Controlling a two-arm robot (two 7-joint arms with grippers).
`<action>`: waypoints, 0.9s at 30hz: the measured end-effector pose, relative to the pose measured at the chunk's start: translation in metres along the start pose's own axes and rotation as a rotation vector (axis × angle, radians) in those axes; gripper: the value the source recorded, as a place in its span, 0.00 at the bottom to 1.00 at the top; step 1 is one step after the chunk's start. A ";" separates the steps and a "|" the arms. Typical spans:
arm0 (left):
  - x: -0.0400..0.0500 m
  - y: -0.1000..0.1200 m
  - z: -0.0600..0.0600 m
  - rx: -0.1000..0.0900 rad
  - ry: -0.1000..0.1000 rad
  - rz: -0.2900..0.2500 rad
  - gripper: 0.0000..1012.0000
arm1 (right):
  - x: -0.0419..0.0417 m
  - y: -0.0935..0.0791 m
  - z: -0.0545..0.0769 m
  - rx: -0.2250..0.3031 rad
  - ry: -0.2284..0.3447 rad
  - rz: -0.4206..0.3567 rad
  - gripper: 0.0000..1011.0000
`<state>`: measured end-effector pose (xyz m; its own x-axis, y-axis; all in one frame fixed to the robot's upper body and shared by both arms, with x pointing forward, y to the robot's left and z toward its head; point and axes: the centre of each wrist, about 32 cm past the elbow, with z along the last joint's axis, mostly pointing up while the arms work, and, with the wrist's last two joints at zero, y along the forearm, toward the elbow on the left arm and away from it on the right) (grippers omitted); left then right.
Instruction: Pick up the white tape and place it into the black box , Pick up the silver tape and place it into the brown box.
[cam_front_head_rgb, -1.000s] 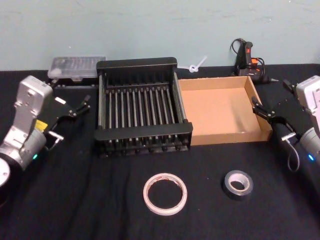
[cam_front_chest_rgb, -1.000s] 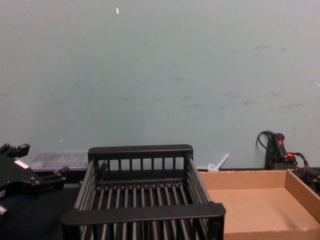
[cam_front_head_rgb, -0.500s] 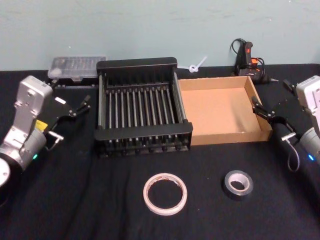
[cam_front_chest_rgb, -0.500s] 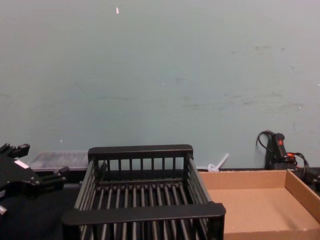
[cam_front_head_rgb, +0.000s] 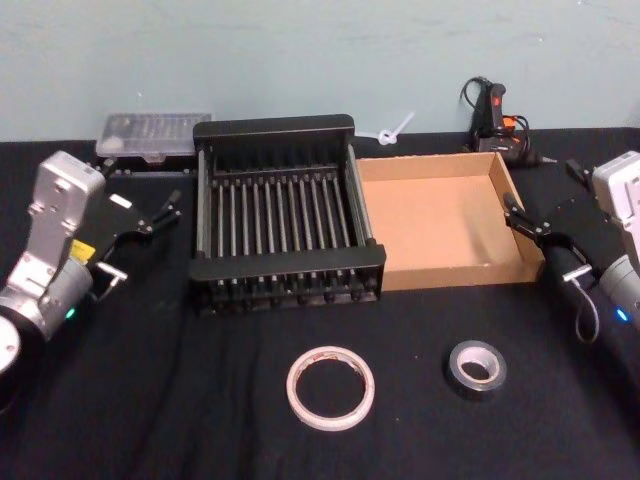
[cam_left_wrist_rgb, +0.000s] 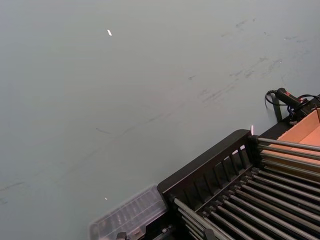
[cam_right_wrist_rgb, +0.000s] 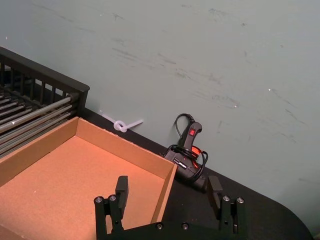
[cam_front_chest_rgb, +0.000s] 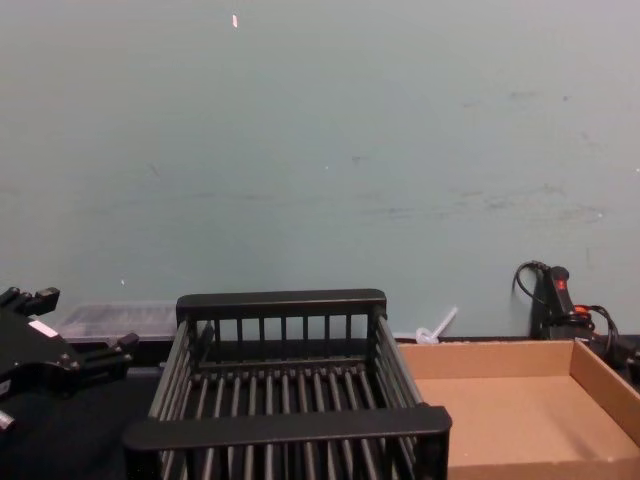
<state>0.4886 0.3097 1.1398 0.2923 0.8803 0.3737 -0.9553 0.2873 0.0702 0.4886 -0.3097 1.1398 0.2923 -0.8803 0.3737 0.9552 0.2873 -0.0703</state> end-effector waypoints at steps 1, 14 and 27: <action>0.0000 0.000 0.000 0.000 0.000 0.000 0.99 | 0.0000 0.000 0.000 0.000 0.000 0.000 0.99; 0.0000 0.000 0.000 0.000 0.000 0.000 0.99 | 0.0000 0.000 0.000 0.000 0.000 0.000 0.99; 0.0000 0.000 0.000 0.000 0.000 0.000 0.99 | 0.0000 0.000 0.000 0.000 0.000 0.000 0.99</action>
<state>0.4886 0.3097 1.1398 0.2923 0.8803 0.3738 -0.9552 0.2873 0.0703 0.4886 -0.3097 1.1398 0.2922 -0.8803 0.3738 0.9553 0.2873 -0.0703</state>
